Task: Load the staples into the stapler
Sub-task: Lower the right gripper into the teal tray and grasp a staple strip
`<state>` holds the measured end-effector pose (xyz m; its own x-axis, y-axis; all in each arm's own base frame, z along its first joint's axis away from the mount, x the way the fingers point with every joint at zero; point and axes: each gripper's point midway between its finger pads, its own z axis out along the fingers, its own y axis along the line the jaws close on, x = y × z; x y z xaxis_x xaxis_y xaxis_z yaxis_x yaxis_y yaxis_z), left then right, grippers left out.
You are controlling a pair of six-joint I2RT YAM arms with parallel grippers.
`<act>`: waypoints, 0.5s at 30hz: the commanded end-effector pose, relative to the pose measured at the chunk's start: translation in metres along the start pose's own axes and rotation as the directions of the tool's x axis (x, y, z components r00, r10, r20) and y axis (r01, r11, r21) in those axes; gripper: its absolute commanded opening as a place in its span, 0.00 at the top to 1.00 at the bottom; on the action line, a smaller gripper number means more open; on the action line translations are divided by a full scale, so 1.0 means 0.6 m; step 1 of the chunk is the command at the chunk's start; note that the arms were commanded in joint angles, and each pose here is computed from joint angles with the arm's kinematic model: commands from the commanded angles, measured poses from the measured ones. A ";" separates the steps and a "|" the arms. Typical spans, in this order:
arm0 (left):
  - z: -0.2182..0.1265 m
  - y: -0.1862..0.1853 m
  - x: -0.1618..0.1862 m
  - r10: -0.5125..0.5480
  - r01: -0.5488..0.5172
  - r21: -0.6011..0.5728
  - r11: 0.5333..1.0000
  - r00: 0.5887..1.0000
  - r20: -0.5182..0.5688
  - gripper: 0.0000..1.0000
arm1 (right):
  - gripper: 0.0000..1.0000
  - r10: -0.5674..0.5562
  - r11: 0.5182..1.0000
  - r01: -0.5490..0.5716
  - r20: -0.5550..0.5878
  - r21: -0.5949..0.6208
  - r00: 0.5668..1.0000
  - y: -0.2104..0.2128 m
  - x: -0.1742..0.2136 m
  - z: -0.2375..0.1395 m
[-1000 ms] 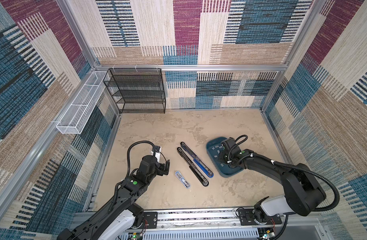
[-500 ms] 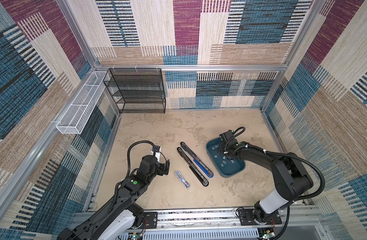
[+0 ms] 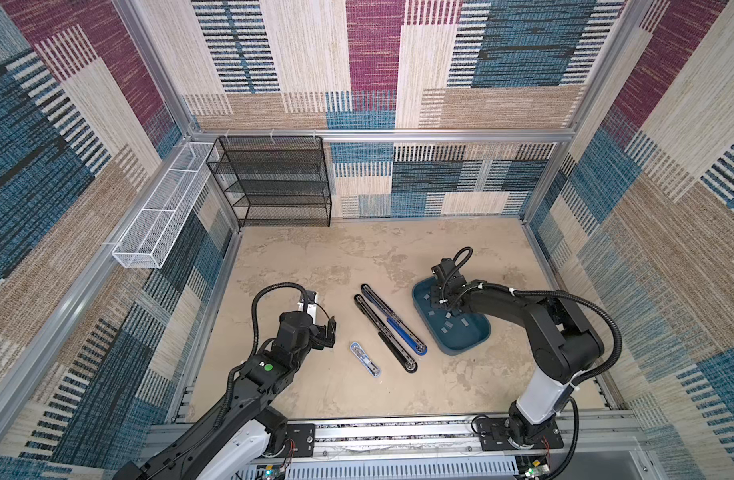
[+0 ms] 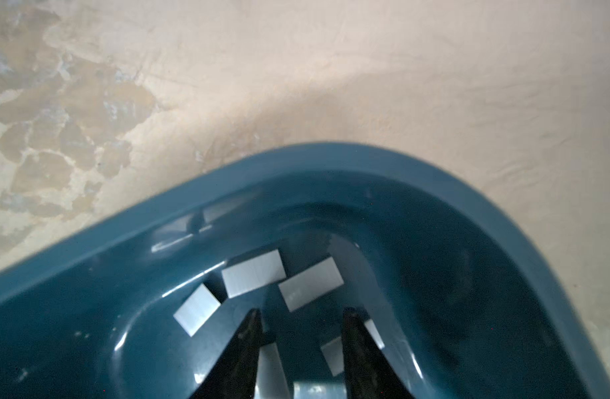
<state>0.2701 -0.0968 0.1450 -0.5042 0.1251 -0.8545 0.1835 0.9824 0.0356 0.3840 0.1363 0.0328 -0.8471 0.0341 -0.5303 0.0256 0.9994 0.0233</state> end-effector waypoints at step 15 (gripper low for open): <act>0.001 -0.001 -0.009 0.006 -0.006 0.001 1.000 1.000 0.020 0.01 | 0.59 -0.067 0.997 0.068 0.008 -0.048 0.998 0.028 0.005 -0.008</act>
<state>0.2702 -0.0970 0.1441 -0.5067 0.1270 -0.8527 0.1844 0.9822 0.0367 0.3770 0.1483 0.0381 -0.8452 -0.0246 -0.5339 -0.0427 0.9989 0.0215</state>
